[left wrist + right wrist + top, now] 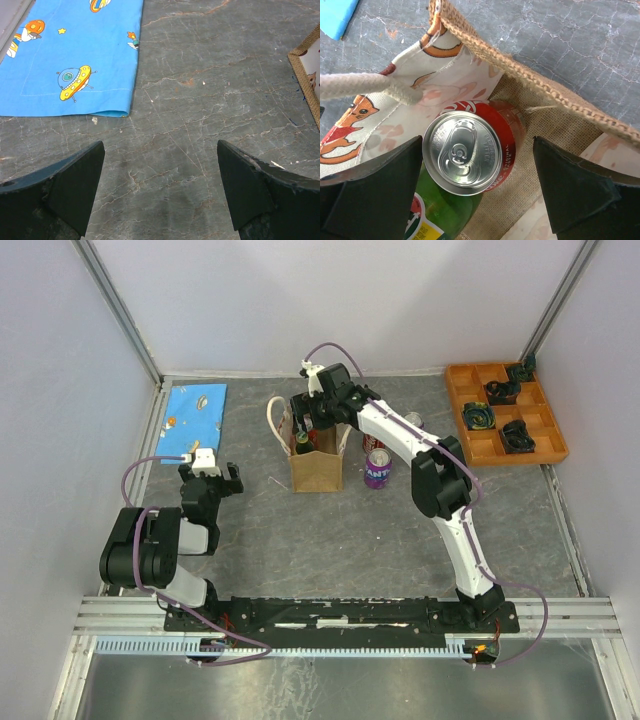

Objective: Take the beverage out of the canvas bag

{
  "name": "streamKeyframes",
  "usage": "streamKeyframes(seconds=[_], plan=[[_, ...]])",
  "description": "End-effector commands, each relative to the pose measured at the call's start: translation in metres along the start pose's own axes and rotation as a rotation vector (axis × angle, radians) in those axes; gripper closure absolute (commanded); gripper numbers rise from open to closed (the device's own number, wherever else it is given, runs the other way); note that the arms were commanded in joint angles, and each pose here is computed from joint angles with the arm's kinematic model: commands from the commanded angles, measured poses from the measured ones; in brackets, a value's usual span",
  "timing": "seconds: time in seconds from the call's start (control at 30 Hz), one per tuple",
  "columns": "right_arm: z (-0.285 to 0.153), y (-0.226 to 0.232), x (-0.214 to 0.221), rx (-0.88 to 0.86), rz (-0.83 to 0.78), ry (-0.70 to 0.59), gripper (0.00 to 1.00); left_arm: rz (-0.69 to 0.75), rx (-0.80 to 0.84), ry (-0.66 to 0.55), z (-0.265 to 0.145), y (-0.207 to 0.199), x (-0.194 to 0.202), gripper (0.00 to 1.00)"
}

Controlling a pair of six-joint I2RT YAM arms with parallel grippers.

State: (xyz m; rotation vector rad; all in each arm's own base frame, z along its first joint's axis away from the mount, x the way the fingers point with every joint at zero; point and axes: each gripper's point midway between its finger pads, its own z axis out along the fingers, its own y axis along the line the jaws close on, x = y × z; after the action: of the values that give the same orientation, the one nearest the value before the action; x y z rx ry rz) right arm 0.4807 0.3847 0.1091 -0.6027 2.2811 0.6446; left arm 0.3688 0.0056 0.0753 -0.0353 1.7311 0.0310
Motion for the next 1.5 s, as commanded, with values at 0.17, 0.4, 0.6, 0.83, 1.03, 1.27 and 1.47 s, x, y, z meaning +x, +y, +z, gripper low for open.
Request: streamKeyframes(seconds=[0.17,0.4,0.6,0.83,1.03,1.27,1.47], plan=[[0.006,0.003,-0.01,0.001,-0.008,-0.033,0.08,-0.011,-0.001,-0.052,0.006,0.0,-0.017,0.01],[0.011,-0.005,-0.004,0.034,-0.014,-0.02,0.28,-0.011,-0.002,-0.053,0.006,0.0,-0.017,0.01],[0.01,-0.009,-0.003,0.053,-0.031,-0.014,0.74,-0.011,-0.001,-0.052,0.006,0.0,-0.017,0.01],[-0.011,-0.006,-0.036,0.078,-0.093,-0.083,1.0,-0.01,-0.002,-0.052,0.006,0.0,-0.016,0.01],[-0.043,0.001,-0.084,0.09,-0.121,-0.195,1.0,-0.01,-0.002,-0.052,0.006,0.0,-0.017,0.01],[-0.089,0.011,-0.131,0.095,-0.108,-0.338,1.0,-0.011,-0.002,-0.053,0.006,0.0,-0.017,0.01],[-0.139,0.014,-0.163,0.148,-0.115,-0.46,1.0,-0.011,-0.002,-0.054,0.006,0.0,-0.017,0.01]])
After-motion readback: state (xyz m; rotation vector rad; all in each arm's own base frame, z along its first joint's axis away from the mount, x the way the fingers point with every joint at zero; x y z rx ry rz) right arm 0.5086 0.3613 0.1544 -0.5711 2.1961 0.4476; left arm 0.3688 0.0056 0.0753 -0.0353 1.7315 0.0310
